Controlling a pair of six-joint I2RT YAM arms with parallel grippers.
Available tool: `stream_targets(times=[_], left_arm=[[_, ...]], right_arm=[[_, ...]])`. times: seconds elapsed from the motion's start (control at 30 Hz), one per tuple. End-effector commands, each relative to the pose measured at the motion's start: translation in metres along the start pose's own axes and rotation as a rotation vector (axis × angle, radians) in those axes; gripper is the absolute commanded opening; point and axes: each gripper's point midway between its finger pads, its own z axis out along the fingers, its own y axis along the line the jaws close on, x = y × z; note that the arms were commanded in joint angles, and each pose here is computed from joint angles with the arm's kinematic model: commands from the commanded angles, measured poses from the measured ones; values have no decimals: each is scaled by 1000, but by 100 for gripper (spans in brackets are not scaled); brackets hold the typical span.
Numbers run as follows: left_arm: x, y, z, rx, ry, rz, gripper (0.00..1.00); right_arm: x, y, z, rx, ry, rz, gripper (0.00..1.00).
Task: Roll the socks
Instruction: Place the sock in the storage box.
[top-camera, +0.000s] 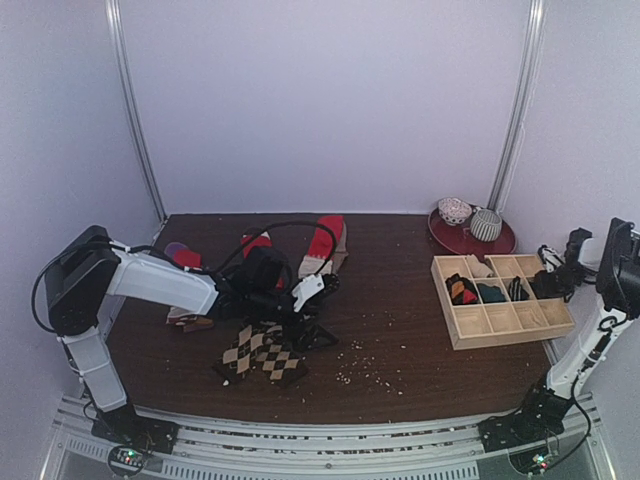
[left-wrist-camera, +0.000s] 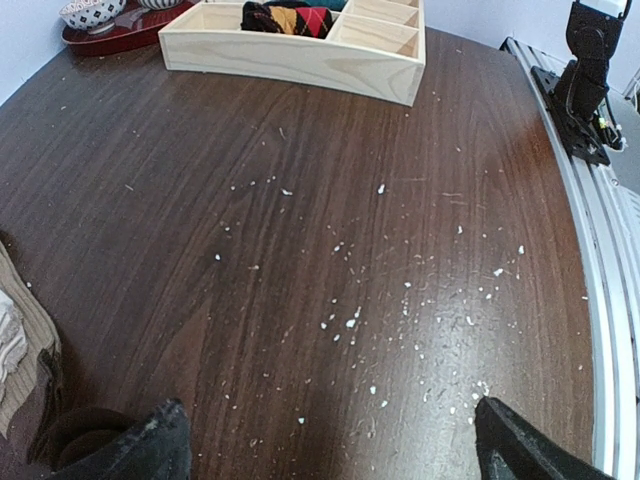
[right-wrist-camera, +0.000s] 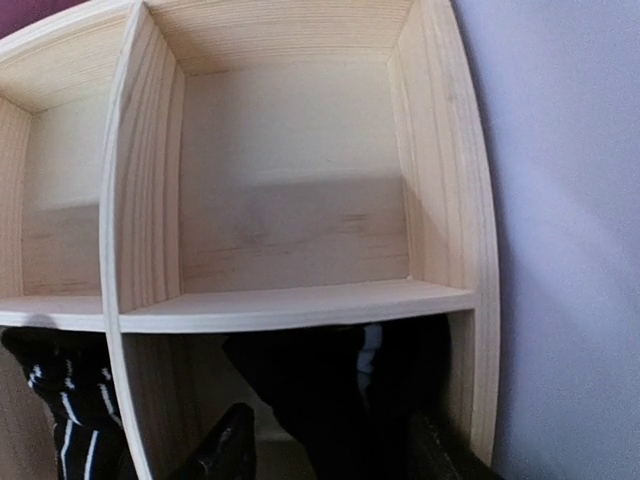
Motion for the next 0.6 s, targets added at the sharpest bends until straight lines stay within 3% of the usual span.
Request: stream_targets(times=[0.0,0.37,0.57], left_arm=[[-17,1,-4,-9,-42,30,98],[-29,-5,-13,1,-93,26,98],[-44,1,-30,-73,-141,51,98]], right_arm=[[-40,-21,-41,50,-132,57,53],[-76,-15,-114,89,-336,67,60],[-110,44,-152,92,-460,-30,60]])
